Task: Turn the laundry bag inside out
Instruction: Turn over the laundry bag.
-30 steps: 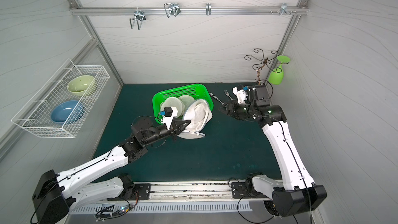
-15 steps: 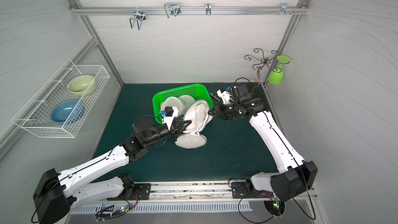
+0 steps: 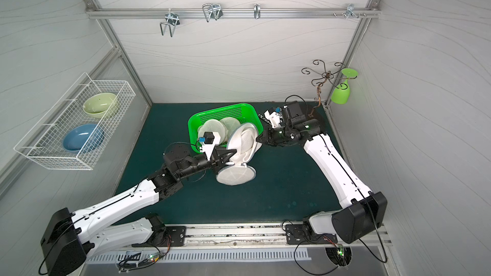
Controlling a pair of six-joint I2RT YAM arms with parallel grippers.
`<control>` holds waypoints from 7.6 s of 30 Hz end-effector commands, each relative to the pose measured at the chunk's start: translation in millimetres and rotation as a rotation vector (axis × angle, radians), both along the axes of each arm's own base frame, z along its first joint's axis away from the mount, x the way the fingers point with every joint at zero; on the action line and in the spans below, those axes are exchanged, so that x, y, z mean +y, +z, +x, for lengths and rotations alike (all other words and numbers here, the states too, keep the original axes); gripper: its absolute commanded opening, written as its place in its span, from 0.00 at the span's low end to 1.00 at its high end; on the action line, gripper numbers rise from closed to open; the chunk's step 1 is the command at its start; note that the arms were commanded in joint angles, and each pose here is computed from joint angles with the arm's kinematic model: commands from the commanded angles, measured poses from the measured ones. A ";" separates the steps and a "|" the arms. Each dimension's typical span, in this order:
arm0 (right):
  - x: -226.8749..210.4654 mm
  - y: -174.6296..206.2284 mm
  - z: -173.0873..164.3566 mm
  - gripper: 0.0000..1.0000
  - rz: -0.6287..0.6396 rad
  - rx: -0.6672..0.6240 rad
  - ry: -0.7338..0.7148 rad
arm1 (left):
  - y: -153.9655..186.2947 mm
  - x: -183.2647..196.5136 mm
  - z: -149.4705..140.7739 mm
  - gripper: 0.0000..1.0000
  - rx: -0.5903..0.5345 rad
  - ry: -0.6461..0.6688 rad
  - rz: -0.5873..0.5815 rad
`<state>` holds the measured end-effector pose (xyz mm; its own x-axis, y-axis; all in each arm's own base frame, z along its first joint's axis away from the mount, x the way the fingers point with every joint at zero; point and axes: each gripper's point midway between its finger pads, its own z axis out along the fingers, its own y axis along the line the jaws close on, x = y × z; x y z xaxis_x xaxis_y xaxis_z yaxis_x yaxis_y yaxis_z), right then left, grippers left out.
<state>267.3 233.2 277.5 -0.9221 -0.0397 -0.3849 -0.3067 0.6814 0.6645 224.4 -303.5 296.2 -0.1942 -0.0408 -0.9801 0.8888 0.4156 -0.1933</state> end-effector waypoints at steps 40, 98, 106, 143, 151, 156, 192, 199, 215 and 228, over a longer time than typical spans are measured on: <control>14.2 -49.5 -46.9 0.35 0.268 0.228 0.211 | 55.0 -11.1 0.8 0.00 -0.147 -0.059 -0.133; 13.3 -25.8 -143.6 0.28 0.004 -0.854 0.989 | -11.1 -0.1 -80.0 0.00 -0.049 -0.598 0.100; 13.2 -27.4 -146.7 0.02 0.011 -0.845 1.005 | -11.0 -2.6 -69.2 0.11 -0.017 -0.538 0.083; -4.0 -49.5 -145.7 0.00 -0.121 -0.835 1.031 | -31.6 20.4 -4.8 0.00 0.232 -0.129 0.155; -7.7 -29.6 -155.0 0.00 -0.092 -0.893 1.016 | -79.7 52.4 33.2 0.00 0.396 0.089 0.199; -8.3 -8.0 -155.4 0.00 -0.076 -0.985 0.967 | -107.2 60.1 36.9 0.00 0.450 0.147 0.250; -9.6 -42.1 -117.4 0.00 -0.241 -0.884 0.872 | -75.3 14.3 -15.8 0.71 0.657 -0.267 0.098; -2.5 -33.8 -115.7 0.00 -0.203 -0.912 0.867 | -84.9 -0.1 -23.4 0.53 0.673 -0.320 0.160; -11.1 -38.2 -152.3 0.00 -0.174 -0.913 1.004 | -85.5 36.6 37.4 0.00 0.680 0.012 0.101; 13.7 52.5 -115.4 0.00 -0.005 -1.122 0.620 | -121.5 35.4 42.1 0.00 0.774 0.008 0.138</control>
<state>141.7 237.3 288.8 0.1027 -0.4968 -0.8618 -0.9732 0.1290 -0.1903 253.7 -270.0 170.7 -0.8501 0.0922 -0.5185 0.4973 0.4642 -0.7329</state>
